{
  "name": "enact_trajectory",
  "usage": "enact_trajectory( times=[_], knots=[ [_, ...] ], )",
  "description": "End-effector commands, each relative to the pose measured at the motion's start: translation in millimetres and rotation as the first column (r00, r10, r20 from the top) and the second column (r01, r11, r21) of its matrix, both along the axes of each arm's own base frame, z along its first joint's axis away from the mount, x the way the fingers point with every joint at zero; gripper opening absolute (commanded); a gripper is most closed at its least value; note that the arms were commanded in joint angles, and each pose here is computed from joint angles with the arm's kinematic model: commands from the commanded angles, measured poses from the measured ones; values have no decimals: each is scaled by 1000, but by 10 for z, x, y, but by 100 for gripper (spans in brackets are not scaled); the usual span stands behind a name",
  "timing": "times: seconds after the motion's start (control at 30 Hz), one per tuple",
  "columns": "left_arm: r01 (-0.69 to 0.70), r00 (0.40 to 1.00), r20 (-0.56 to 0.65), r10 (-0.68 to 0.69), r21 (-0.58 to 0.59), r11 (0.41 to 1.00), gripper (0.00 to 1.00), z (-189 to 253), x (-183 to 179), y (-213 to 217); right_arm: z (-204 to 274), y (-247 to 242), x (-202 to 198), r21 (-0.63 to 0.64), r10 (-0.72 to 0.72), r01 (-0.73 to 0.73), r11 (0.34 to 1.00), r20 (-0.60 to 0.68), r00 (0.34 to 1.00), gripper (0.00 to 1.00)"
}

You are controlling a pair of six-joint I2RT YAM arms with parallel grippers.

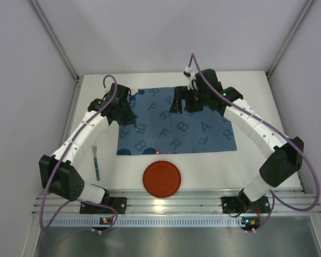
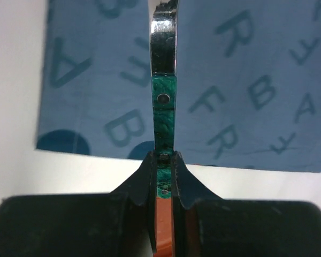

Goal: Set the dinner table for one person

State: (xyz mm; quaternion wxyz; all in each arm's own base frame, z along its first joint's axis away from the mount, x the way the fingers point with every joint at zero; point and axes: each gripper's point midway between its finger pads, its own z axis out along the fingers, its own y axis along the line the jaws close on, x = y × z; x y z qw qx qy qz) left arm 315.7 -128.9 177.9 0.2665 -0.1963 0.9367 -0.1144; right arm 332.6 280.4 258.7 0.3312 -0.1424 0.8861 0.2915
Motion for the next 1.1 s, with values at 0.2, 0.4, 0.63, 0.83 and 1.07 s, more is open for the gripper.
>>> enact_trajectory(
  times=[0.2,0.4,0.63,0.83,1.07],
  knots=[
    [193,981,55,-188,-113,975,0,358,398,-1120,-200,446,-430,178,181,-169,969,-54,982,78],
    [315,949,81,-304,-202,927,0,527,341,-1694,-73,510,-487,243,191,-181,953,-15,982,78],
    [377,926,117,-358,-323,868,0,744,204,-1999,-193,474,-509,231,173,-164,959,-18,985,74],
    [402,916,165,-366,-385,831,0,993,131,-2067,-224,425,-500,215,153,-148,965,-6,988,66],
    [427,904,199,-378,-426,797,0,1138,60,-2099,-319,382,-478,191,130,-125,974,-18,991,9]
  ],
)
